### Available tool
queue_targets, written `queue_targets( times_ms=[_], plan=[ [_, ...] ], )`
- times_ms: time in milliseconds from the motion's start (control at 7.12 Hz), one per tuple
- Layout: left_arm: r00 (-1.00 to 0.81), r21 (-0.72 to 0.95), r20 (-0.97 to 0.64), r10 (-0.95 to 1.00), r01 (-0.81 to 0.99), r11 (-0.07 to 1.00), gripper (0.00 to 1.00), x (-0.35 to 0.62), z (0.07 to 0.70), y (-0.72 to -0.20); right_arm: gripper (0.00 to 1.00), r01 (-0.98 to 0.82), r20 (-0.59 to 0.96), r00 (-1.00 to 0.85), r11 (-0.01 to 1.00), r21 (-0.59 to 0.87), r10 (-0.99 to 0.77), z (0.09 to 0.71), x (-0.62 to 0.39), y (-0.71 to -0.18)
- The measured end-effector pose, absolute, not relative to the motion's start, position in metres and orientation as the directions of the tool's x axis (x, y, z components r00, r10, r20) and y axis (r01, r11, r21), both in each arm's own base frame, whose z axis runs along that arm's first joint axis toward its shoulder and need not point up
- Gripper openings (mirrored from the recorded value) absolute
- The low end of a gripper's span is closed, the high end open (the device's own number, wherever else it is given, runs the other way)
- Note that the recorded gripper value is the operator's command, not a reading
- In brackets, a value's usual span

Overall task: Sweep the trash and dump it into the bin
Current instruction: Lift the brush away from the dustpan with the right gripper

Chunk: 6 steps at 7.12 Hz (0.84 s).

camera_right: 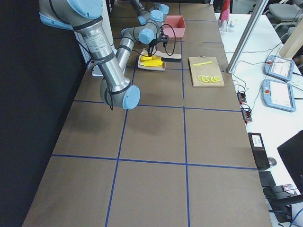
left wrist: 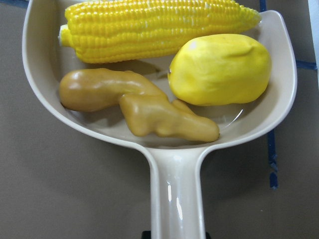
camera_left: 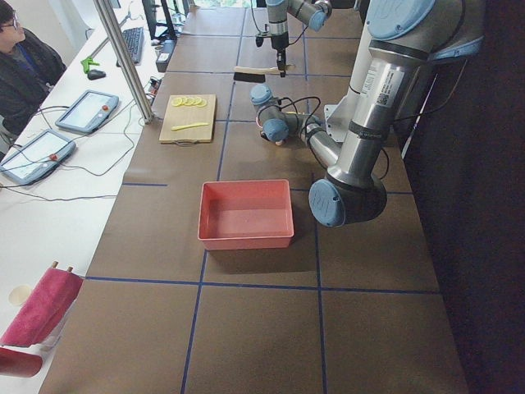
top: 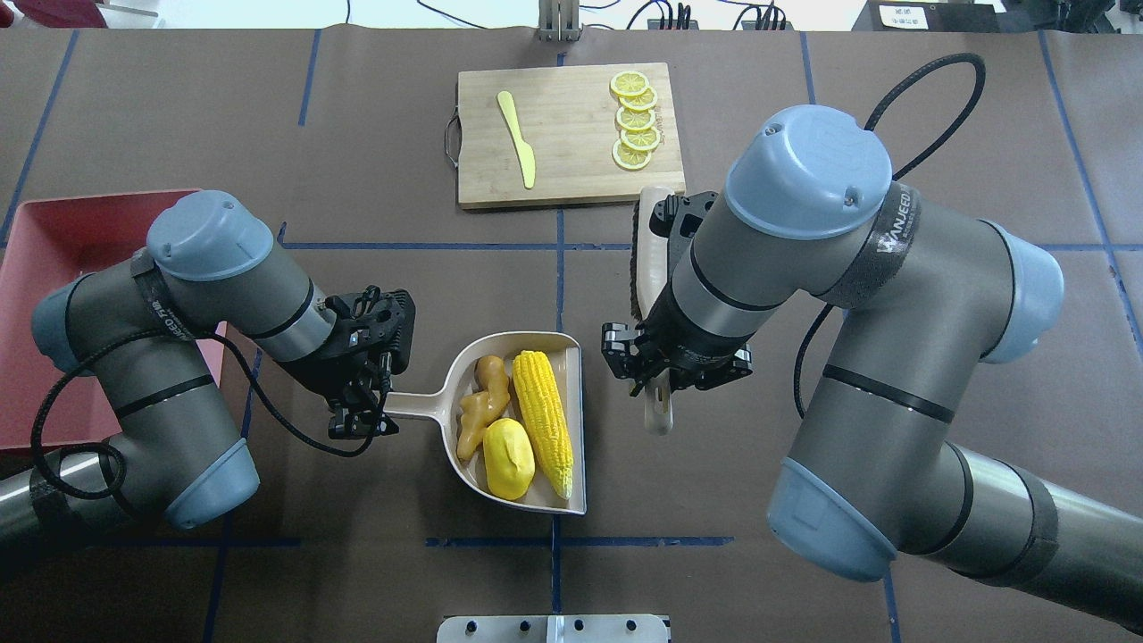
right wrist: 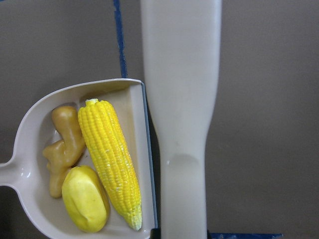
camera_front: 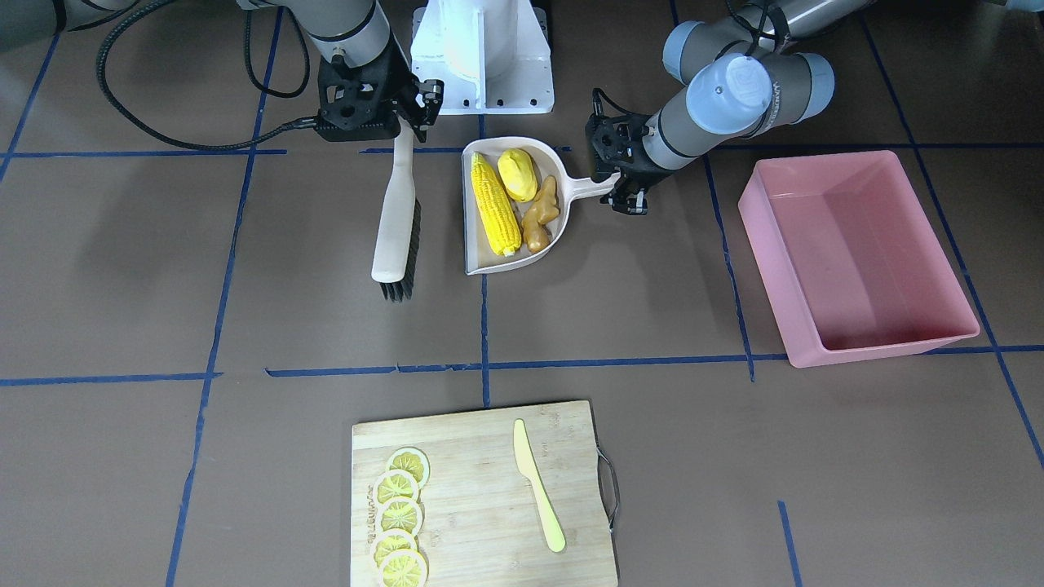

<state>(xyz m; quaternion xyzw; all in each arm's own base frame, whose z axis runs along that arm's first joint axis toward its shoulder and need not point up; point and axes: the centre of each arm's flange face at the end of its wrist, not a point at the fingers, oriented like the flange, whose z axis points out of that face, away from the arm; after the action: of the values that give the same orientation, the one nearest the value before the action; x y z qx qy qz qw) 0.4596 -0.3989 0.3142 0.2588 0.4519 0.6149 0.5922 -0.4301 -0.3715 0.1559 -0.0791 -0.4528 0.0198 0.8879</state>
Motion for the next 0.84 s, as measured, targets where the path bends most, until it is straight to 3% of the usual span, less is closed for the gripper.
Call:
queue_targets(
  times_ms=[842],
  plan=[
    [-0.156, 0.920, -0.196, 0.968, -0.370, 0.127, 0.00, 0.446, 0.321, -0.410, 0.00, 0.014, 0.795, 0.595, 0.987, -0.158, 0.118, 0.153, -0.413, -0.378]
  ],
)
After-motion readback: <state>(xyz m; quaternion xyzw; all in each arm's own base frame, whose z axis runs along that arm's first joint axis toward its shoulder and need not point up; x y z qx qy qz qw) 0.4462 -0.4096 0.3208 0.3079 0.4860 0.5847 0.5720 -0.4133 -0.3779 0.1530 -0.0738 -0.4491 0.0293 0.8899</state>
